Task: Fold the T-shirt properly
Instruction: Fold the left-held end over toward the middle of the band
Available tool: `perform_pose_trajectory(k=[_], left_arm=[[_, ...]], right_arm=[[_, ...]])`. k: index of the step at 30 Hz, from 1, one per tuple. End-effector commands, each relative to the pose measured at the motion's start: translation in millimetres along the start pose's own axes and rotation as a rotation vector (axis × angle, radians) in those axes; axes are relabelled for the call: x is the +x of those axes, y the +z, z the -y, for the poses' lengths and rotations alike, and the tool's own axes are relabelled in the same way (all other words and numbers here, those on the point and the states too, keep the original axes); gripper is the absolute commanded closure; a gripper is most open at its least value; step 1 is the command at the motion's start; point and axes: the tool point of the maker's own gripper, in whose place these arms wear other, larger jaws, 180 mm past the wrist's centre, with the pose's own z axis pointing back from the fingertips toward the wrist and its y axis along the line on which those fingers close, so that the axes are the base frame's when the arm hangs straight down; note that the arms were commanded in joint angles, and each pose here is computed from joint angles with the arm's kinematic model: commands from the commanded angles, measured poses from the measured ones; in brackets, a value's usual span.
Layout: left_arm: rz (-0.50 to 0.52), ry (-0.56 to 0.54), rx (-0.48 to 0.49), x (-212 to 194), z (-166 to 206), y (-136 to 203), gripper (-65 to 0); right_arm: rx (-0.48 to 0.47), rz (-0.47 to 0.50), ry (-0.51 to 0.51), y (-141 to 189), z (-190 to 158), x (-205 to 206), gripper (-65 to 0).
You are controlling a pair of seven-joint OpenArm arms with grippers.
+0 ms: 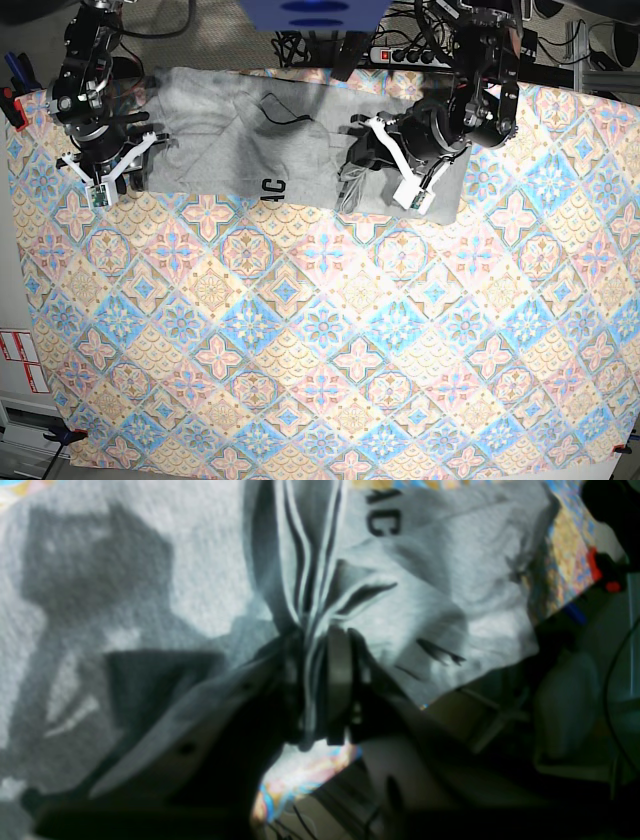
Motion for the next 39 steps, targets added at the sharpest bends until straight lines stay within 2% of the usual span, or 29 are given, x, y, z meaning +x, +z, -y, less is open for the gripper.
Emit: perform_pose_trajectory(k=[1, 3, 6, 9, 12, 14, 16, 25, 28, 33, 37, 39], left_arm=[[0.08, -0.039, -0.031, 22, 14, 9, -14.9], [0.114, -0.068, -0.04, 29, 24, 20, -18.4], [0.111, -0.107, -0.048, 32, 18, 35, -19.0], [0.13, -0.102, 0.006, 41, -14, 59, -18.9], [0.166, -0.075, 0.131, 50, -59, 90, -19.0], [0.133, -0.053, 0.183, 42, -83, 99, -19.2], [0.071, -0.027, 0.173, 24, -89, 88, -18.8], [-0.142, 0.007, -0.052, -27, -36, 4, -18.7], [-0.197, -0.015, -0.133, -43, -5, -10, -18.7], [-0.198, -0.102, -0.22, -42, 34, -8, -18.6], [-0.184, -0.159, -0.188, -34, 23, 7, -18.6], [-0.163, -0.164, -0.139, -25, 6, 16, -18.6]], right_arm=[[-0.012, 0.045, 0.013, 3, 6, 14, -17.6], [-0.012, 0.045, 0.013, 3, 6, 14, -17.6], [-0.012, 0.045, 0.013, 3, 6, 14, -17.6], [-0.012, 0.042, 0.013, 3, 6, 12, -17.6], [-0.012, 0.042, 0.013, 3, 6, 12, -17.6], [-0.009, 0.04, 0.013, 3, 4, 12, -17.6], [-0.007, 0.037, 0.012, 2, 4, 11, -17.6], [-0.007, 0.037, 0.012, 2, 4, 11, -17.6], [-0.01, 0.038, 0.014, 4, 5, 12, -17.6], [-0.01, 0.037, 0.014, 4, 5, 11, -17.6], [-0.011, 0.035, 0.014, 4, 5, 11, -17.6], [-0.011, 0.028, 0.011, 3, 5, 9, -17.6]])
